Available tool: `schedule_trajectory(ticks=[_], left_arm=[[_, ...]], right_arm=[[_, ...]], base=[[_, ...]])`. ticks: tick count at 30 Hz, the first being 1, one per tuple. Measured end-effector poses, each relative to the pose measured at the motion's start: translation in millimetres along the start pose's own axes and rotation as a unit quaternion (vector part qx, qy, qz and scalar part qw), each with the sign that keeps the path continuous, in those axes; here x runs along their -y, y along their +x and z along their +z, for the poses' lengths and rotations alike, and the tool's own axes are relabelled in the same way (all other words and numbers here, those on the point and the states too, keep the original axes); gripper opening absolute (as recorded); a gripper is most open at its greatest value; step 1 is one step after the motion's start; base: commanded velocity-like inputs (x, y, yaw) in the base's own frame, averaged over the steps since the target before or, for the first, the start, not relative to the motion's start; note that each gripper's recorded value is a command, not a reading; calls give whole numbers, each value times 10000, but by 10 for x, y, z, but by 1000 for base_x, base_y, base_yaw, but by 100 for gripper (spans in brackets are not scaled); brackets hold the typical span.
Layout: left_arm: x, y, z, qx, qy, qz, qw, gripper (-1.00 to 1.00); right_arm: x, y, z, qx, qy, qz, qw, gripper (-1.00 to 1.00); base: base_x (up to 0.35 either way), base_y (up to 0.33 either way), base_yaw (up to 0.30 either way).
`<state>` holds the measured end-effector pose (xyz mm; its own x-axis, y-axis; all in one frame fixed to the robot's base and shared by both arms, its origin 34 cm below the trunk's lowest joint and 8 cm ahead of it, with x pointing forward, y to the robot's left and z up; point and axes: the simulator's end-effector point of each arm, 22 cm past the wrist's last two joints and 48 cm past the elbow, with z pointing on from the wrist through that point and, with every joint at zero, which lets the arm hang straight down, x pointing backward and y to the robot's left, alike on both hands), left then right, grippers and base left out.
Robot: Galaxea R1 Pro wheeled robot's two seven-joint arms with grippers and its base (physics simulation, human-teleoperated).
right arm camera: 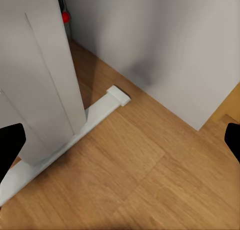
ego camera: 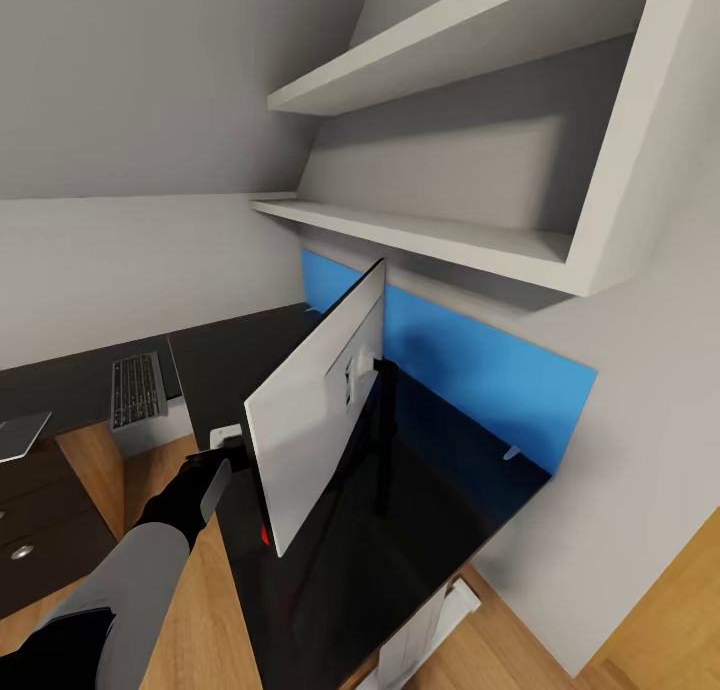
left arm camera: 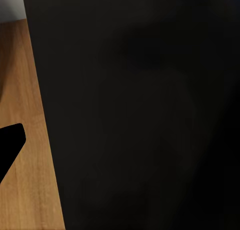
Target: In the bedroom, organize the workspace by keeping the computer under the desk, ensuring the monitor is on the desk, placing the keyboard on the desk next to the monitor, placing the mouse on the desk next to the keyboard, moving the folder from the swivel chair onto the desk next to the mouse, stacking the notebook on top of the folder with the pen on top of the notebook, and positioning the swivel chair next to the desk.
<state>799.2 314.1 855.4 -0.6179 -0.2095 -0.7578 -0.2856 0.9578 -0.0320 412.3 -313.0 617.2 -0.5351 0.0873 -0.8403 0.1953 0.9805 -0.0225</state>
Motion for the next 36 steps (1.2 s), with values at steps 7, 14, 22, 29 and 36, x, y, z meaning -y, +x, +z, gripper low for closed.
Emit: schedule_trajectory(ticks=[7, 14, 22, 29, 36], left_arm=[[-4, -1, 4, 0, -2, 1, 10000, 100], [-11, -3, 2, 4, -6, -4, 10000, 100], [-14, -20, -11, 19, -9, -7, 10000, 100], [-10, -54, -34, 50, -3, -10, 10000, 100], [0, -83, -61, 75, 8, -16, 10000, 100]], right_arm=[[-3, 2, 1, -3, -3, 1, 10000, 100], [-4, 0, 1, 0, -5, 1, 10000, 100], [-15, -8, 0, 11, -12, 9, 10000, 100], [-19, -29, 4, 38, -15, 14, 10000, 100], [-22, -51, 10, 64, -18, 20, 10000, 100]], base=[[-110, -24, -2], [-115, -35, 0], [-13, -4, -63], [-1, 0, -118], [0, 0, -128]])
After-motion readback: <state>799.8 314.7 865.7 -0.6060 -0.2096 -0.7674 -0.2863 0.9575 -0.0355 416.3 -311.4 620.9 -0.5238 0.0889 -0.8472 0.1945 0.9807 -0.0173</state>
